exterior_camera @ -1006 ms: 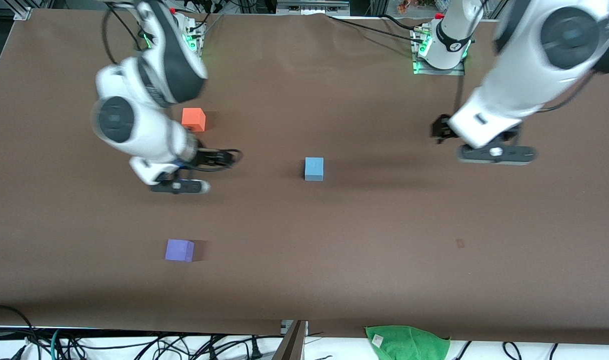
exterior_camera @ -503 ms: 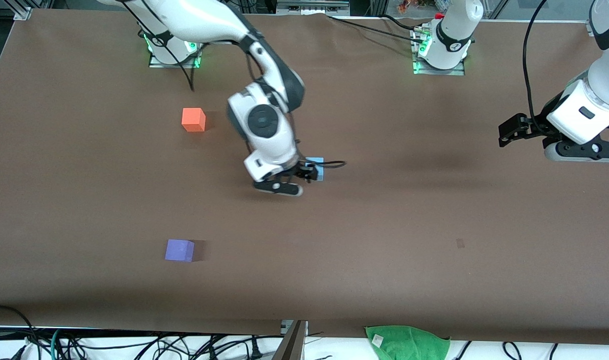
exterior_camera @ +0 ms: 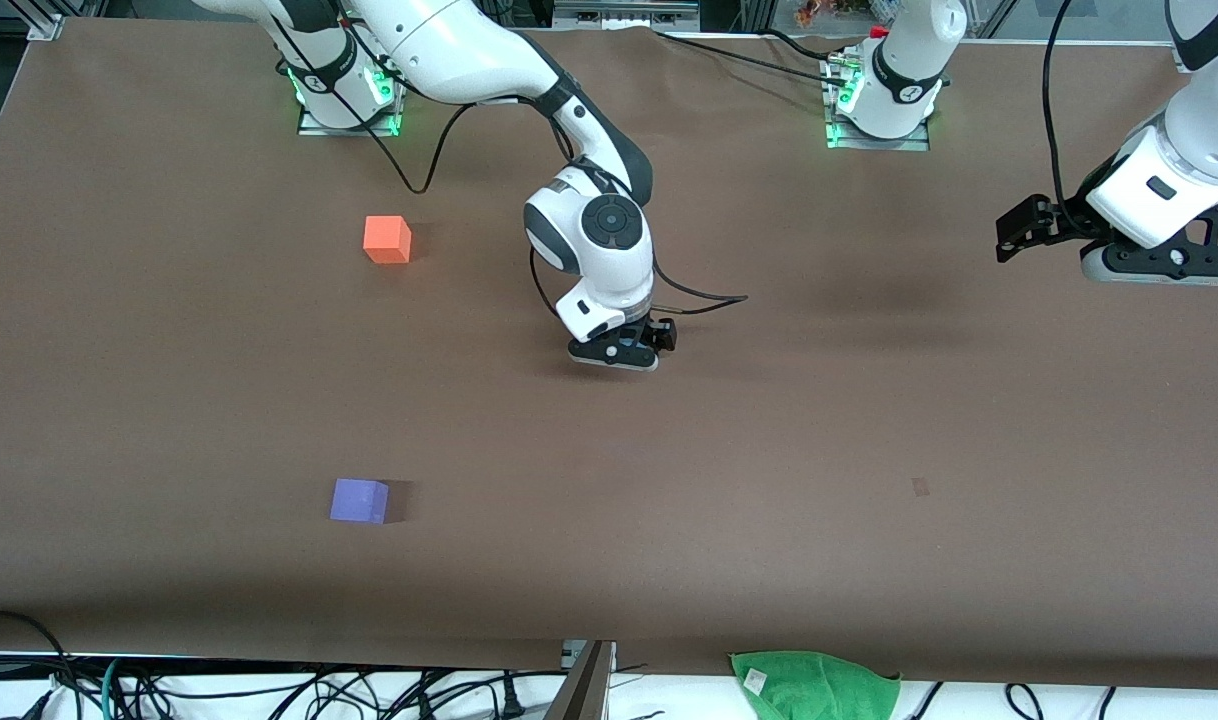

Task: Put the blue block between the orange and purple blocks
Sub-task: 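Close the right gripper on the blue cube and lift it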

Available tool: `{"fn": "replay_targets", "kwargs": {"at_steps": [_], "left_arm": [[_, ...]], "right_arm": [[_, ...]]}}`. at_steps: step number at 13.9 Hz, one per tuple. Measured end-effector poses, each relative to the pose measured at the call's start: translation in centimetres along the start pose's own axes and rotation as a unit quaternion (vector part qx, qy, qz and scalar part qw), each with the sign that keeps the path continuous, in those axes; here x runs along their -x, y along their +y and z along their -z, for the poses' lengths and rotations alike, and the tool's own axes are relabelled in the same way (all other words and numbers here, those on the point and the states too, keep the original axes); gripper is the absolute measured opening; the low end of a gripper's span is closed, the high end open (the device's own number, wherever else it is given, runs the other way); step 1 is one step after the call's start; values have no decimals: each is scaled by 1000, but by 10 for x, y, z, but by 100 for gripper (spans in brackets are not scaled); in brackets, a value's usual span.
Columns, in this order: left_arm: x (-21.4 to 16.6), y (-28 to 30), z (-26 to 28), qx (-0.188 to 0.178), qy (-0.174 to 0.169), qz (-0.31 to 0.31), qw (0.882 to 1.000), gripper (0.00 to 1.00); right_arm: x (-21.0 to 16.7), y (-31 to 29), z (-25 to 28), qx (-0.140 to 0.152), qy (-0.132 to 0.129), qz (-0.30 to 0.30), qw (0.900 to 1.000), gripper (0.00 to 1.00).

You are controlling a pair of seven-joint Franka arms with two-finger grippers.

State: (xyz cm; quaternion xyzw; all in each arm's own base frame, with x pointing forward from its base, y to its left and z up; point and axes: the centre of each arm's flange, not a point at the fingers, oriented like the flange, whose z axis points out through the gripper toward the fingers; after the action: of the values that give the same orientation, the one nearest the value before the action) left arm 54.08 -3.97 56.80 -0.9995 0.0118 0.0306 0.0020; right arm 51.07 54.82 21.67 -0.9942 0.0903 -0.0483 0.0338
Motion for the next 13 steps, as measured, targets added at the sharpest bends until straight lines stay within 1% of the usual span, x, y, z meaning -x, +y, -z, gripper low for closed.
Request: {"fn": "replay_targets", "kwargs": {"at_steps": [4, 6, 7, 8, 9, 10, 11, 12, 13], "left_arm": [[0, 1, 0, 0, -1, -1, 1000, 100], [0, 2, 0, 0, -1, -2, 1000, 100], [0, 2, 0, 0, -2, -2, 1000, 100], [1, 3, -1, 0, -3, -3, 1000, 100], [1, 4, -1, 0, -5, -4, 1000, 100], [2, 5, -1, -1, -7, -5, 1000, 100], [2, 5, -1, -1, -7, -5, 1000, 100], [2, 6, -2, -1, -8, -5, 1000, 100], [2, 6, -2, -1, -8, -6, 1000, 100]], "right_arm": [[24, -2, -20, 17, -9, -13, 1000, 100], [30, -3, -22, 21, -8, -19, 1000, 96], [30, -2, -23, 22, -8, -19, 1000, 86], [29, -1, -24, 24, -8, -19, 1000, 72], [28, 0, -24, 25, -7, -17, 1000, 63], [24, 2, -23, 26, -4, -16, 1000, 60], [18, 6, -21, 30, 0, -14, 999, 60], [8, 12, -15, 40, 2, -7, 999, 57], [-5, 22, -5, 56, -1, 5, 998, 57]]}}
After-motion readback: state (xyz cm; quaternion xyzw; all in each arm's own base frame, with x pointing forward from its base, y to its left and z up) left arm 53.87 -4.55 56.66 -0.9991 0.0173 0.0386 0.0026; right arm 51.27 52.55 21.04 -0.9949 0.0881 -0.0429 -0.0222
